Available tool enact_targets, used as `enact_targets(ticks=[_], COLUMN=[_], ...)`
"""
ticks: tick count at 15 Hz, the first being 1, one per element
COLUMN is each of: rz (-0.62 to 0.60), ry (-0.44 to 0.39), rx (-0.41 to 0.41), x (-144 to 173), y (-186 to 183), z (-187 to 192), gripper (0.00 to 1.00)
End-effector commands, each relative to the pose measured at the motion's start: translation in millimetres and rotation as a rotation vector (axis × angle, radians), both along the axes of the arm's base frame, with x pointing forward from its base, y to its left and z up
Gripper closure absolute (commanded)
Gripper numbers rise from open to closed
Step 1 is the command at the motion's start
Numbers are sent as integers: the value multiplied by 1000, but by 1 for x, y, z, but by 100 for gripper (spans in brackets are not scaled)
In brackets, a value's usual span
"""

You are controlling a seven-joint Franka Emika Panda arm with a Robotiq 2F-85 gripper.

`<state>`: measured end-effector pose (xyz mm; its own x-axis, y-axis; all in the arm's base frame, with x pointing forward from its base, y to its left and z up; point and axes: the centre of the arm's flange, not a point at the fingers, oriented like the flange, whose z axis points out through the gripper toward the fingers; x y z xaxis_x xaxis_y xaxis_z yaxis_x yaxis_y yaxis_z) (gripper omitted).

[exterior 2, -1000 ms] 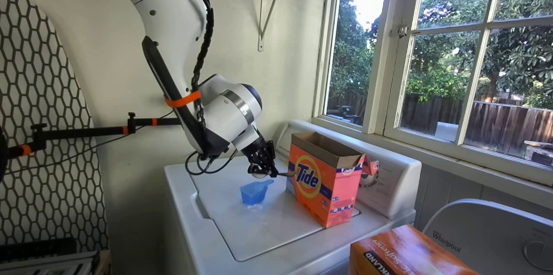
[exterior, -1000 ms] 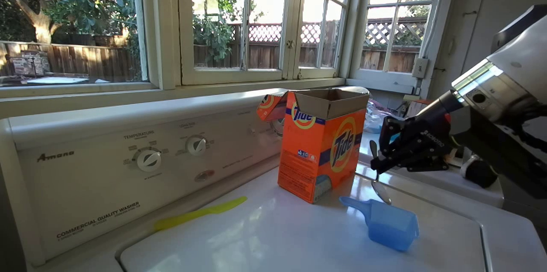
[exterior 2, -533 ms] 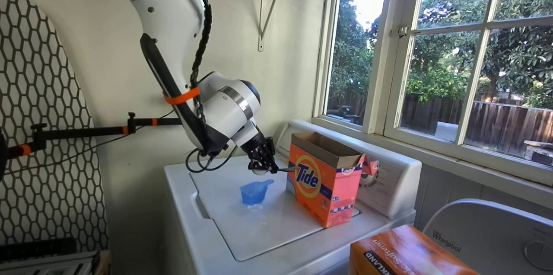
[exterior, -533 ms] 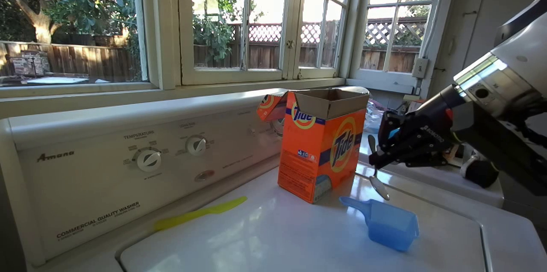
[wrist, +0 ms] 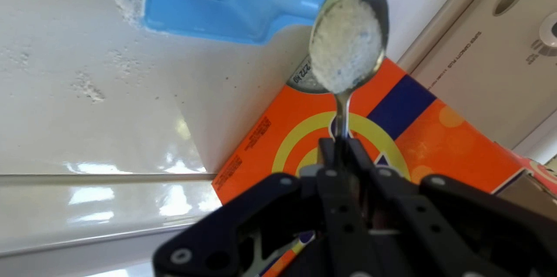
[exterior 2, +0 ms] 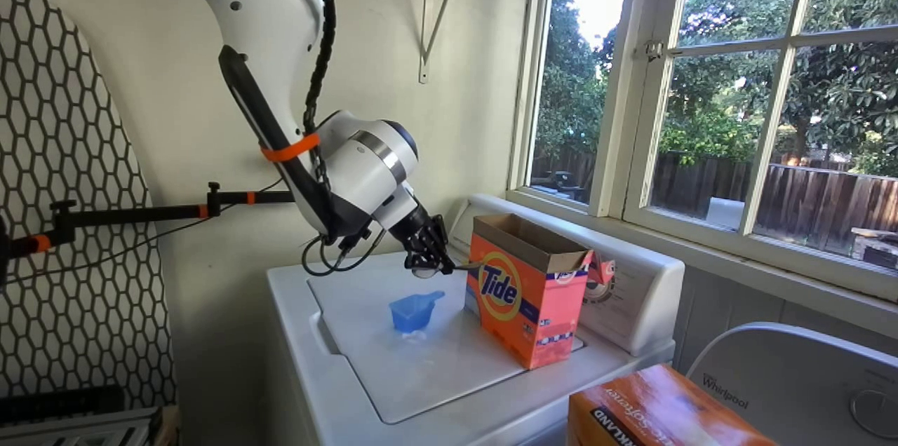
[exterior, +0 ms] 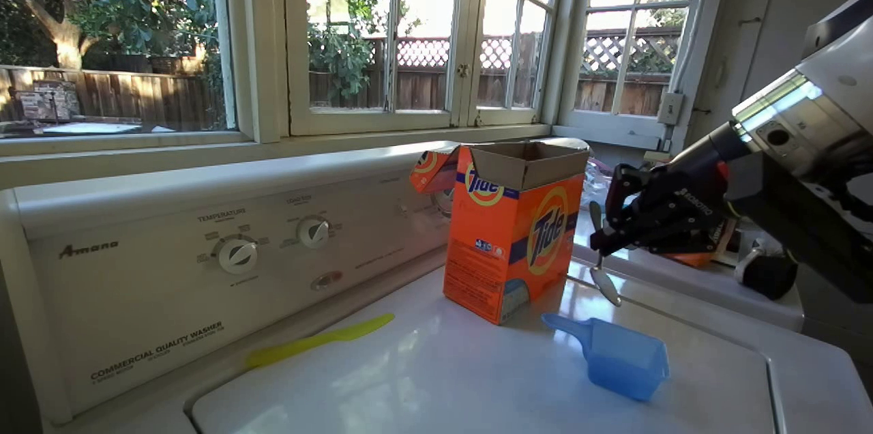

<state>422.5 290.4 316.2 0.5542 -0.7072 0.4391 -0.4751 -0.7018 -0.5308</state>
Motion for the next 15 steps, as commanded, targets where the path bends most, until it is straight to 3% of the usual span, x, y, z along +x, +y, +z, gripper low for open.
enact_targets(ticks=[1,15], rz=[-23,-16], ry=[-47,-58], rx=[10,-81], x=[-20,-29], y=[-5,-8], z=[-21,-29], gripper=[98,98])
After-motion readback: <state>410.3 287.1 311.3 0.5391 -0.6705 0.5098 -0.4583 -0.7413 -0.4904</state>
